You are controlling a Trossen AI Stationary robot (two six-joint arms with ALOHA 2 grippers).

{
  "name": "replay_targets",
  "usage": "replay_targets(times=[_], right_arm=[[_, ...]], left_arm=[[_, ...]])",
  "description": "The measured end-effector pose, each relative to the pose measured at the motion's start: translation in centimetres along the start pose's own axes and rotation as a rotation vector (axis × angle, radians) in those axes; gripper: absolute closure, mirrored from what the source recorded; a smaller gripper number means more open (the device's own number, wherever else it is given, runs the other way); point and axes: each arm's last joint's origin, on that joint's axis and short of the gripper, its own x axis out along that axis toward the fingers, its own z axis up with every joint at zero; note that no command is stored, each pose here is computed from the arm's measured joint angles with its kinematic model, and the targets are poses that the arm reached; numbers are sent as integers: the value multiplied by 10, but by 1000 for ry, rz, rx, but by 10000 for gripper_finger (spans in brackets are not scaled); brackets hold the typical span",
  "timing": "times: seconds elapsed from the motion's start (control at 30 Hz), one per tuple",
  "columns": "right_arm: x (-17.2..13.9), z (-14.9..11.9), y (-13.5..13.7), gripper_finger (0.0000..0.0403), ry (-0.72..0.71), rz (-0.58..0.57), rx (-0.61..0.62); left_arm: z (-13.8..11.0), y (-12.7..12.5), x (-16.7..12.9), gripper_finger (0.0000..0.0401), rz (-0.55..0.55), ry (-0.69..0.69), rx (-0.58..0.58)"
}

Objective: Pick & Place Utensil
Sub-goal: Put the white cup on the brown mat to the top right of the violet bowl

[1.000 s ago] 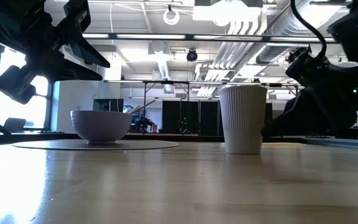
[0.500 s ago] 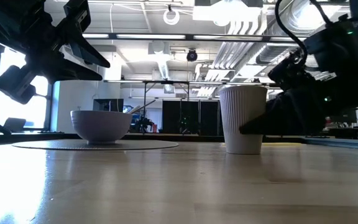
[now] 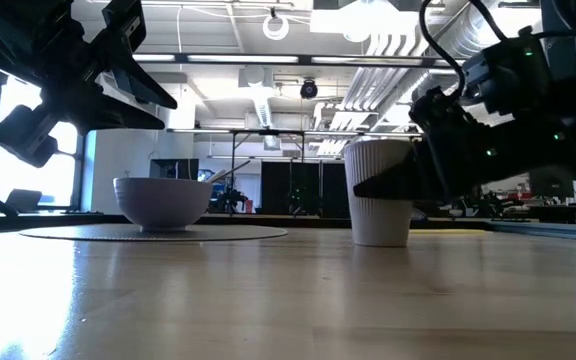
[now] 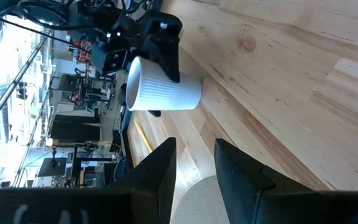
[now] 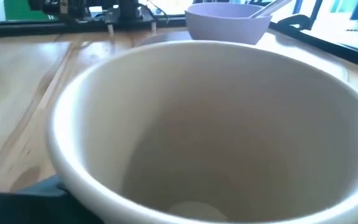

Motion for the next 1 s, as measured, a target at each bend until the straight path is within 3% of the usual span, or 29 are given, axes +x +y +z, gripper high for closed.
replay_targets(times=[0.17,0.3,0.67,0.83,0.9,1.0], right_arm=[[10,11,-5,78,-55,-28,52],[32,31,-20,84,-135,-87,59],[117,90,-110,81,-86,-333,38],[146,88,-141,80,-90,-359,100],[158,85,-144,80,-94,-341,93],[167,83,-141,80,-53,-403,32]], left_arm=[[0,0,0,295,0,0,0],[0,0,0,295,0,0,0],[0,0,0,295,0,0,0],[0,0,0,295,0,0,0],[0,0,0,295,-1,0,1],[0,0,0,295,-1,0,1]])
